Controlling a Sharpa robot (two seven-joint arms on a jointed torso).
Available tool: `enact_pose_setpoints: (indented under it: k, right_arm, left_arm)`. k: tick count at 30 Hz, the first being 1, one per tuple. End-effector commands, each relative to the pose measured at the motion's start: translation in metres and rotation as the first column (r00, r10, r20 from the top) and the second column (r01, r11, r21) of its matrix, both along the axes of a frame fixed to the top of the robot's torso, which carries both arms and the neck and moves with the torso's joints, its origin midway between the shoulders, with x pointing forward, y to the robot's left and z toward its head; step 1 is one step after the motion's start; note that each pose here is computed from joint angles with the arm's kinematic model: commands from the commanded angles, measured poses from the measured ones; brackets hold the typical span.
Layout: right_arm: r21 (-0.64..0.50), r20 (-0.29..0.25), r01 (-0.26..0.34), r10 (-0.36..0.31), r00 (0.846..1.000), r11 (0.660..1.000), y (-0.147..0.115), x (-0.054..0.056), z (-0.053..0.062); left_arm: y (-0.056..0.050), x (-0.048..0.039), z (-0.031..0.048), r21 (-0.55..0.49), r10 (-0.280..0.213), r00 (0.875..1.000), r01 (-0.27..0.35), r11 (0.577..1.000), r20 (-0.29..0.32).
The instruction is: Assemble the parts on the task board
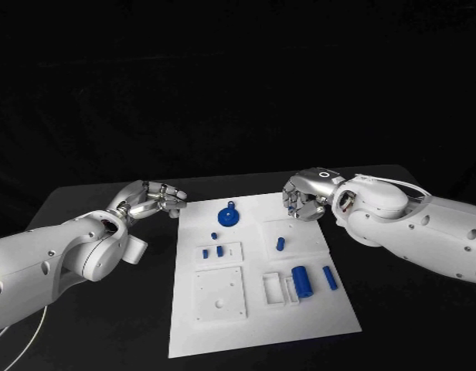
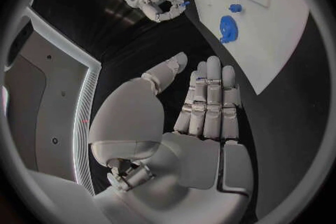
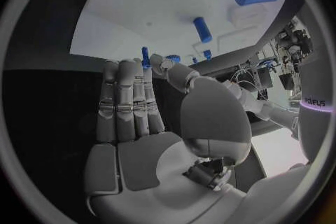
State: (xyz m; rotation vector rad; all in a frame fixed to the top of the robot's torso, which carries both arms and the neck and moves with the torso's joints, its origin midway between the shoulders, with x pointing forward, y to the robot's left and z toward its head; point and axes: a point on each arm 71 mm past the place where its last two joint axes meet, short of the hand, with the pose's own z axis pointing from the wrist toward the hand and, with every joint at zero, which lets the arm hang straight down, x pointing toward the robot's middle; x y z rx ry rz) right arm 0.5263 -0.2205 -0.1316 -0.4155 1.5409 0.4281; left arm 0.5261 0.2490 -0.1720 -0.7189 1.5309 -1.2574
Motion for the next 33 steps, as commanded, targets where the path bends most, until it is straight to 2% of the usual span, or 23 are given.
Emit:
enact_pose_setpoints:
  k: [1, 5, 11, 17, 24, 29, 33]
  right_arm:
    - [0.085, -0.039, -0.006, 0.009, 0.999, 0.996, 0.000, -0.001, 0.009]
    - [0.160, -0.077, -0.004, 0.017, 0.997, 0.987, 0.001, -0.003, 0.014]
    - [0.278, -0.125, -0.039, 0.076, 0.989, 0.960, 0.017, -0.009, 0.016]
    - [0.317, -0.143, -0.116, 0.168, 0.975, 0.941, 0.047, -0.028, 0.011]
    - [0.294, -0.137, -0.219, 0.268, 0.954, 0.930, 0.083, -0.049, -0.005]
    - [0.223, -0.122, -0.298, 0.330, 0.936, 0.928, 0.106, -0.066, -0.026]
    - [0.191, -0.135, -0.329, 0.357, 0.924, 0.925, 0.119, -0.077, -0.043]
  left_arm:
    - [-0.002, 0.0001, 0.0013, -0.014, -0.009, 1.000, 0.009, 1.000, 0.007]
    - [-0.003, 0.0001, 0.0013, -0.015, -0.012, 1.000, 0.012, 1.000, 0.007]
    - [-0.006, 0.0001, 0.0015, -0.019, -0.014, 1.000, 0.015, 1.000, 0.008]
    - [-0.011, 0.0005, 0.0012, -0.049, -0.002, 1.000, 0.002, 0.999, -0.007]
    - [-0.020, 0.0012, 0.0012, -0.063, 0.005, 1.000, -0.006, 0.998, -0.010]
    - [-0.025, 0.0050, 0.0001, -0.063, 0.007, 1.000, -0.007, 0.998, -0.009]
    - [-0.028, 0.0077, -0.0006, -0.063, -0.001, 1.000, 0.000, 0.998, -0.007]
